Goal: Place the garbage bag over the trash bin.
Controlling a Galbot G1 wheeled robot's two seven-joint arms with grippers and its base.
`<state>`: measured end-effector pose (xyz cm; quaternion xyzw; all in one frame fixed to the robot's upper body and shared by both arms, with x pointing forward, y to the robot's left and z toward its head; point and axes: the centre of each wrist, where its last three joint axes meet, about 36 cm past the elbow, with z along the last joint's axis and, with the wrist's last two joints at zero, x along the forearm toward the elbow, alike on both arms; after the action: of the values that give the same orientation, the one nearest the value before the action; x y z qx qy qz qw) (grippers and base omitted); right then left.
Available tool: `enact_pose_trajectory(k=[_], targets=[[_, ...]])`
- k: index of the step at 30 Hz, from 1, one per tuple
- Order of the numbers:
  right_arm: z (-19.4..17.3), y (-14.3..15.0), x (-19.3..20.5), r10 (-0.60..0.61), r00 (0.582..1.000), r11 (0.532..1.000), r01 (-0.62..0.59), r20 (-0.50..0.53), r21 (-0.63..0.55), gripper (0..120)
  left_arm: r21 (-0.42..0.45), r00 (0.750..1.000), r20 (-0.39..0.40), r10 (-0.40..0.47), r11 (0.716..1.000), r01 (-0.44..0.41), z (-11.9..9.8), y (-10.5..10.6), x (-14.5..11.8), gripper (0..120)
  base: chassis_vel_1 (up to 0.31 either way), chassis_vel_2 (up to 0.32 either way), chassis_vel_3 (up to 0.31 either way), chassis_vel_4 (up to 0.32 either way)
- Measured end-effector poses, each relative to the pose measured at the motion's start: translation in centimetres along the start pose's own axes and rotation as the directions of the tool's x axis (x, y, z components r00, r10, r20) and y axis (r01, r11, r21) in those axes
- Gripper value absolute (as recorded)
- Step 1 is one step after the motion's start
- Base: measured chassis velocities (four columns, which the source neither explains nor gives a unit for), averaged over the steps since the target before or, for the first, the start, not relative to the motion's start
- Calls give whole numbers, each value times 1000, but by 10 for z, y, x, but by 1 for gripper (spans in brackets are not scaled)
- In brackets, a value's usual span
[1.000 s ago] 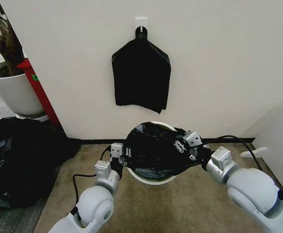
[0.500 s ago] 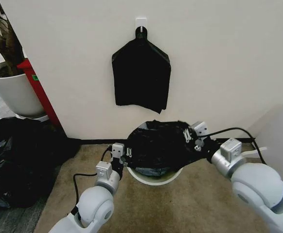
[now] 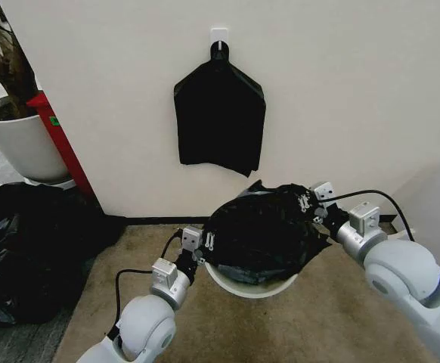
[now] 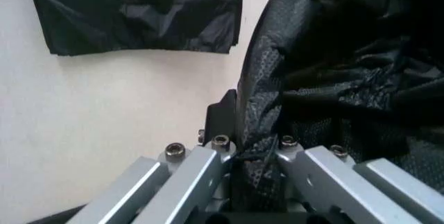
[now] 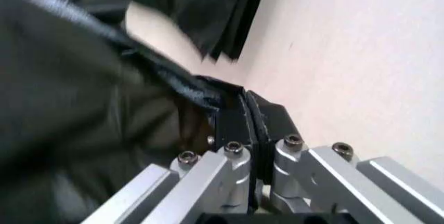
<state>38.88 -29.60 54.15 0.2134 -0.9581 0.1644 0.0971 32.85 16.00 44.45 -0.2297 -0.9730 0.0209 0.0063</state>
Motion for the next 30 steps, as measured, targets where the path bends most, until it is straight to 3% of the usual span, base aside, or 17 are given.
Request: enact_pose_trajectory(k=[5,10,16,20,22,27,30], targets=[[25,-15,-6,-52,999,998,53,-6,37,0,23,999,37,18,1000,-19,-3,1,-1,2,0,0,0,0],[26,-14,-3,-40,999,998,40,7,40,0,60,999,42,28,998,-31,-3,0,-1,2,0,0,0,0],[3,-9,9,-10,999,1000,11,43,-15,18,149,999,-18,-49,987,51,-3,5,-9,2,0,0,0,0],[-28,2,20,117,992,979,-106,54,-172,36,218,994,-71,-85,971,98,-4,9,-14,2,0,0,0,0],[-36,5,24,132,990,968,-119,45,-222,39,227,993,-79,-89,968,105,-3,9,-14,2,0,0,0,0],[-63,15,43,147,989,868,-139,-21,-477,61,270,986,-129,-104,953,136,0,10,-15,2,0,0,0,0],[-61,14,43,146,988,838,-153,-55,-524,70,273,987,-132,-95,954,128,-1,11,-13,2,0,0,0,0]])
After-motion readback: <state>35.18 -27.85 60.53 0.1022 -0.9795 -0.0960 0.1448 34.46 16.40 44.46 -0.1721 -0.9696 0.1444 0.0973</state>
